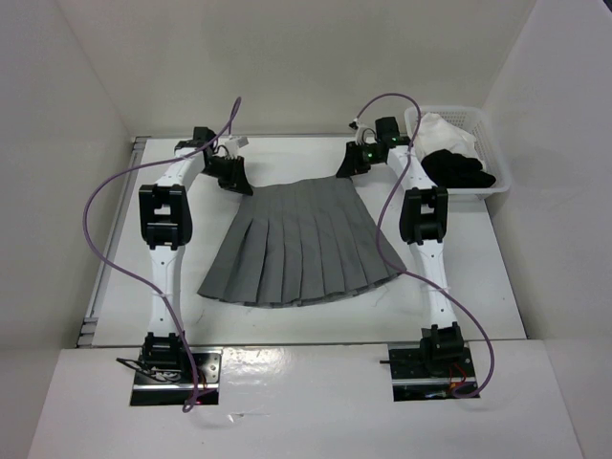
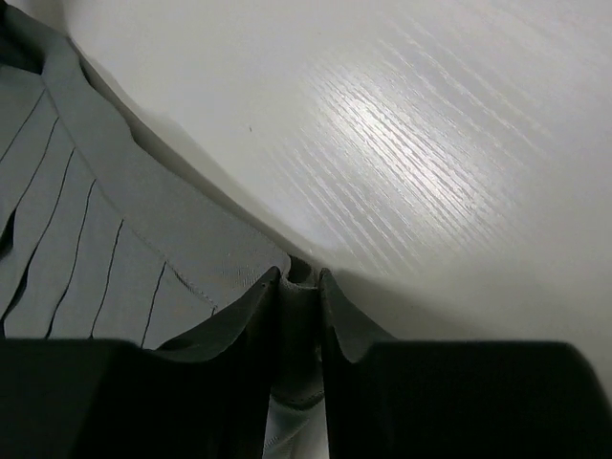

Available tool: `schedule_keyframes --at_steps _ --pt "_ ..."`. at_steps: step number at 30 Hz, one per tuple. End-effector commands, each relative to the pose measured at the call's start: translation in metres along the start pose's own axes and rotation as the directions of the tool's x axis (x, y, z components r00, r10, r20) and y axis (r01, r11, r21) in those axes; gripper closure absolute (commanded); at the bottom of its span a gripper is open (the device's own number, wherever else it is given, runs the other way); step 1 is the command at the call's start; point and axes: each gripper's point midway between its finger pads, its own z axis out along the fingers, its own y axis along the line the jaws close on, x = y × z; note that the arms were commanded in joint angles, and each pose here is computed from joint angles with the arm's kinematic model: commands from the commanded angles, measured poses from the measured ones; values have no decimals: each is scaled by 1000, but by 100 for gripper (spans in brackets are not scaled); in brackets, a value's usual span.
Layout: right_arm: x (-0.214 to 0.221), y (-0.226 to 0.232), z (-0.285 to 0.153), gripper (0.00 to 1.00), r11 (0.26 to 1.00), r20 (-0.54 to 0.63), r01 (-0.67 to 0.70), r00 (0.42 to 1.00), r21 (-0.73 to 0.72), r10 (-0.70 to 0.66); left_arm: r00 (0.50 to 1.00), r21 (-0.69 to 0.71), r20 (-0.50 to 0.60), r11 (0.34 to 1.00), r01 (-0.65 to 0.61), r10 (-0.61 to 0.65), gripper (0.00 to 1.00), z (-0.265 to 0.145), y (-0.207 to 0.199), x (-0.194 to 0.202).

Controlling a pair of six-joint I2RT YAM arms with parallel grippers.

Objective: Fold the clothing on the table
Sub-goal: Fold the skirt

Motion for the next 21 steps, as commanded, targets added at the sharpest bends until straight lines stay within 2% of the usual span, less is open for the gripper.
schedule_keyframes --at_steps 1,3,4,7,12,14,15,17,18,19,20,21 --pt "3 2 3 75 1000 -18 8 1000 5 -7 998 -45 -58 999 -28 25 77 5 7 13" --pt "3 1 3 84 1000 -18 17 1000 4 -17 998 -46 -52 998 -34 31 77 4 7 10" --pt "-1 2 0 92 1000 -14 23 1000 14 -23 998 -48 -45 998 -40 38 77 3 6 6" --pt "-8 6 -6 100 999 -8 31 999 26 -31 998 -52 -29 997 -55 53 83 -2 3 -3" --pt "-42 23 -29 100 995 44 88 995 53 -90 994 -81 9 991 -106 107 98 -21 -6 -30" --pt "-57 36 -36 100 992 66 109 991 61 -113 991 -88 30 988 -126 129 99 -28 -10 -42" --pt "-71 44 -47 100 988 91 135 986 79 -142 984 -100 65 982 -158 165 99 -42 -21 -60" --pt "-86 58 -55 100 982 111 164 978 89 -174 987 -96 52 985 -146 151 100 -42 -21 -60" --pt "-96 63 -64 100 978 126 179 973 112 -192 963 -127 132 967 -219 235 100 -65 -37 -93" --pt "-103 72 -67 100 973 137 197 967 122 -213 948 -143 166 958 -249 271 100 -76 -46 -105" --pt "-112 72 -74 100 966 149 207 962 154 -230 952 -144 139 957 -253 273 100 -69 -46 -96" --pt "-119 77 -83 100 960 161 216 956 176 -245 943 -214 131 937 -276 307 100 -71 -40 -102"
